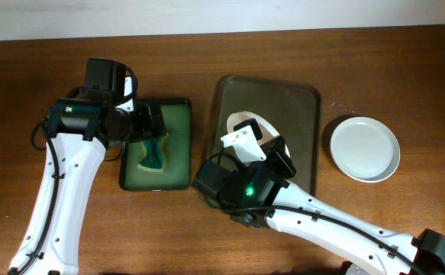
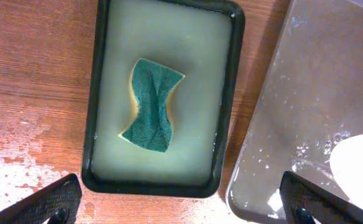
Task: Clean dirty plates on tray and stack at the side
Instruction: 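Lift the last plate and stack it on the right pile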
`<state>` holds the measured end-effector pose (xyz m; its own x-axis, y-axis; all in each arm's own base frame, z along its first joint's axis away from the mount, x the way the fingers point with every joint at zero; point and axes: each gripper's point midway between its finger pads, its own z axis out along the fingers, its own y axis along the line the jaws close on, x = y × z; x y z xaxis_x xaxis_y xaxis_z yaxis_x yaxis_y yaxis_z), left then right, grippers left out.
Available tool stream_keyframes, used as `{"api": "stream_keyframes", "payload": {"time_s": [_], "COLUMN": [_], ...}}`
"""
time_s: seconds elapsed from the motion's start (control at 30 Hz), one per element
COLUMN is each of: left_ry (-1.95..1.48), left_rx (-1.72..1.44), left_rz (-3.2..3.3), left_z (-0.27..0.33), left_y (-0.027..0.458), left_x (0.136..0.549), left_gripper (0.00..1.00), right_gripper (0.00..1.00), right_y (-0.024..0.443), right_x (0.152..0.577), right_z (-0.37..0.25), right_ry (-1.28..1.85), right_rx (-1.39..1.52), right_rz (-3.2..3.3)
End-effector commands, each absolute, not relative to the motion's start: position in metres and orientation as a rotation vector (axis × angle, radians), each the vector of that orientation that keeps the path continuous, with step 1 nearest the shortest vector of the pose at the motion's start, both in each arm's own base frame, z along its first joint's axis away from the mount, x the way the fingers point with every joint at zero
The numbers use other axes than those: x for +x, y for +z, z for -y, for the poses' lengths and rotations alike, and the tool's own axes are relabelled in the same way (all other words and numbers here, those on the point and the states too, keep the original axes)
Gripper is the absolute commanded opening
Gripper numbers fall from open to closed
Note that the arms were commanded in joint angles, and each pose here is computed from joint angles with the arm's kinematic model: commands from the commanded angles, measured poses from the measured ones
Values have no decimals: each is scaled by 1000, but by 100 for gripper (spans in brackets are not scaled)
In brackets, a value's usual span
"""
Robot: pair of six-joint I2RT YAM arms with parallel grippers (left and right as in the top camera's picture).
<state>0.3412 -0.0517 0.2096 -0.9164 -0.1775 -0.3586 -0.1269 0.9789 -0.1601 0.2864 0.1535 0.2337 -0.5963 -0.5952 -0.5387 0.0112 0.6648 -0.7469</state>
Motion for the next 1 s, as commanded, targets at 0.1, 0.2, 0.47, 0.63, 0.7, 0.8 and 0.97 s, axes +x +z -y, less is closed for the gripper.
{"api": "stream_keyframes", "payload": {"time_s": [0.1, 0.2, 0.47, 0.63, 0.7, 0.8, 0.97], "left_ry": [-201, -201, -201, -201, -201, -201, -201], "left_rx": [-202, -202, -202, -202, -202, -202, -202], "left_rz": [-2737, -2737, -2737, -2737, -2737, -2737, -2737], "left_z": [53, 53, 53, 53, 53, 53, 53], "left_y": [213, 213, 213, 213, 213, 213, 213], "left_x": [342, 342, 342, 342, 342, 342, 342], "left_gripper": [100, 100, 100, 100, 100, 100, 100], "right_gripper": [4, 4, 4, 4, 4, 4, 4], "right_y": [255, 254, 254, 255, 255, 255, 255], "right_x": [287, 288, 288, 288, 288, 288, 288], "right_z": [-153, -153, -153, -153, -153, -153, -153], "right_ry": [-972, -969, -969, -969, -969, -970, -970], "right_rx": [-487, -485, -484, -481, -481, -481, -482], "right_rz": [-1982, -1982, -1982, -1979, -1979, -1978, -1979]}}
